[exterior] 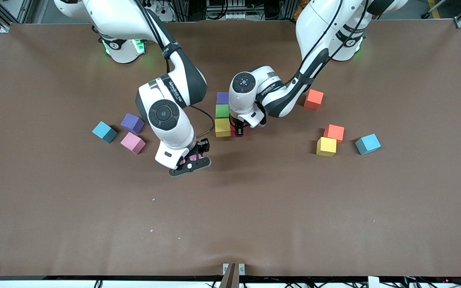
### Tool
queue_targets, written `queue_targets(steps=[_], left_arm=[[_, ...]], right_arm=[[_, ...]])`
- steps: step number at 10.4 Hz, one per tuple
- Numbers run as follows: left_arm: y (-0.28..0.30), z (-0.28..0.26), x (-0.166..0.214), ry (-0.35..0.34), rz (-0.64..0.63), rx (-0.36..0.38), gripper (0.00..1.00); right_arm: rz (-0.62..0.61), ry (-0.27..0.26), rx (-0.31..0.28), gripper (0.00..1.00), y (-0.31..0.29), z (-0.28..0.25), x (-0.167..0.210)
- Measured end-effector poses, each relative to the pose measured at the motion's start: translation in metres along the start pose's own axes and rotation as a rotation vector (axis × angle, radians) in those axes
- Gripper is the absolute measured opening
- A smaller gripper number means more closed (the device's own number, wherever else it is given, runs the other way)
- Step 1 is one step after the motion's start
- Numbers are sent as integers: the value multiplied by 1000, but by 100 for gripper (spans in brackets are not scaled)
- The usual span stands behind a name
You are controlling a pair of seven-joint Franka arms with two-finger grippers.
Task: Arrange 11 blocks into digit 3
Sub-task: 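Set pink below yellow with the left gripper while the right holds lavender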
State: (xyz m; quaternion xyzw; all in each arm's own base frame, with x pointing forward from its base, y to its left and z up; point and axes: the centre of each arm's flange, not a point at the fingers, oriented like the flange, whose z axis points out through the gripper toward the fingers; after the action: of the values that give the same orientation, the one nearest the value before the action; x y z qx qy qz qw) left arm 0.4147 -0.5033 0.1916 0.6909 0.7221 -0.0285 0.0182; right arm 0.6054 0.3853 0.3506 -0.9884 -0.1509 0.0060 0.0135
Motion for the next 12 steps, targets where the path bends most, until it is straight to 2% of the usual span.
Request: queue_targets(steps=[2,5,6,12], left_arm=[[0,0,0,0,2,0,62],[-1,0,0,0,5,0,96],[0,-1,-1,-1,5,-3,100],[-4,-61,5,-17,37,-74,100]], right_arm=[[3,0,0,59,0,0,0],[32,0,0,59,0,0,0],[40,0,0,59,-1,0,0],[128,2,-2,59,-20,10,-4]])
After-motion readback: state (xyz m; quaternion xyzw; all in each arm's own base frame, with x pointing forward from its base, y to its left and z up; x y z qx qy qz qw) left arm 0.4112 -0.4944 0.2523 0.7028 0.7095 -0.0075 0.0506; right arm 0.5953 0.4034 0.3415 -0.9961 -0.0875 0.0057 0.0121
